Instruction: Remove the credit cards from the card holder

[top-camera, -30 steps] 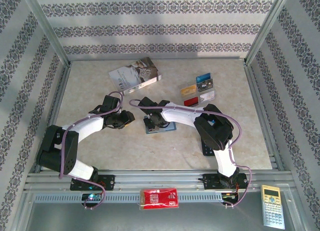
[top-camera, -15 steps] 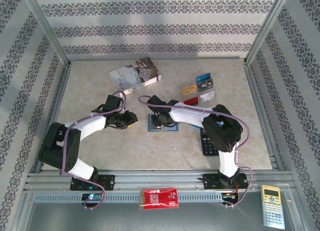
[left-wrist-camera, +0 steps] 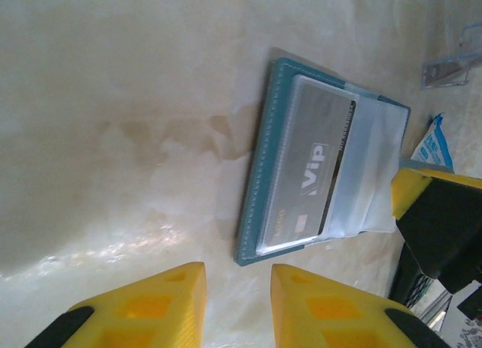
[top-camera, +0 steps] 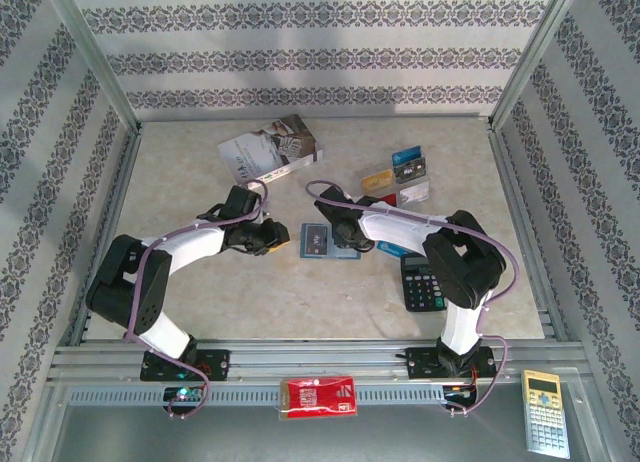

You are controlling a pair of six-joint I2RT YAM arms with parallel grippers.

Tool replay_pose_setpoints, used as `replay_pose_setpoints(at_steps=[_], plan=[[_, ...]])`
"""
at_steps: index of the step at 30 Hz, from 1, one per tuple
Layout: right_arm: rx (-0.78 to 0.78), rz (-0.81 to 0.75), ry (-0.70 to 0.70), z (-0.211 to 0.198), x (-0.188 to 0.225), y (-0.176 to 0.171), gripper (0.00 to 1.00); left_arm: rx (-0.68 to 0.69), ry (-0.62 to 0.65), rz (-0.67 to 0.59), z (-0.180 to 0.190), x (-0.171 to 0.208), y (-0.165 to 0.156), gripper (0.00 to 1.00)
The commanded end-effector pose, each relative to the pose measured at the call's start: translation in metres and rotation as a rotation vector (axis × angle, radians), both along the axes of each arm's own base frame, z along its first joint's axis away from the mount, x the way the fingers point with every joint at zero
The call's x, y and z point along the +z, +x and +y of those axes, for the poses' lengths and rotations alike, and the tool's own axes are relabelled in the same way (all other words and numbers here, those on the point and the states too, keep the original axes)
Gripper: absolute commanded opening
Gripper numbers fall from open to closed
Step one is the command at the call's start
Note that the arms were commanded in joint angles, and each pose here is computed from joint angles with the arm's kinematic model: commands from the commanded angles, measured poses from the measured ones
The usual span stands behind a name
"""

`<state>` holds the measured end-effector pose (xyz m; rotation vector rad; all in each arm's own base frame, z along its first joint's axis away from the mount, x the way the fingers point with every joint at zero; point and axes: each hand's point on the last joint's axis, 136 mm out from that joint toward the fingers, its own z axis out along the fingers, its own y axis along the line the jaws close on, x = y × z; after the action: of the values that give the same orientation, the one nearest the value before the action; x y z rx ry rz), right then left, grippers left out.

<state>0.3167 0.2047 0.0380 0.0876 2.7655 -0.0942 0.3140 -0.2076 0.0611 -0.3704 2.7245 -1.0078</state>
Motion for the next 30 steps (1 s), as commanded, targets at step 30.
replay_pose_setpoints(at_steps=[30], plan=[[0.073, 0.114, 0.620, 0.067, -0.015, 0.005, 0.17, -0.114, 0.046, 0.033, -0.045, -0.027, 0.028, 0.17]])
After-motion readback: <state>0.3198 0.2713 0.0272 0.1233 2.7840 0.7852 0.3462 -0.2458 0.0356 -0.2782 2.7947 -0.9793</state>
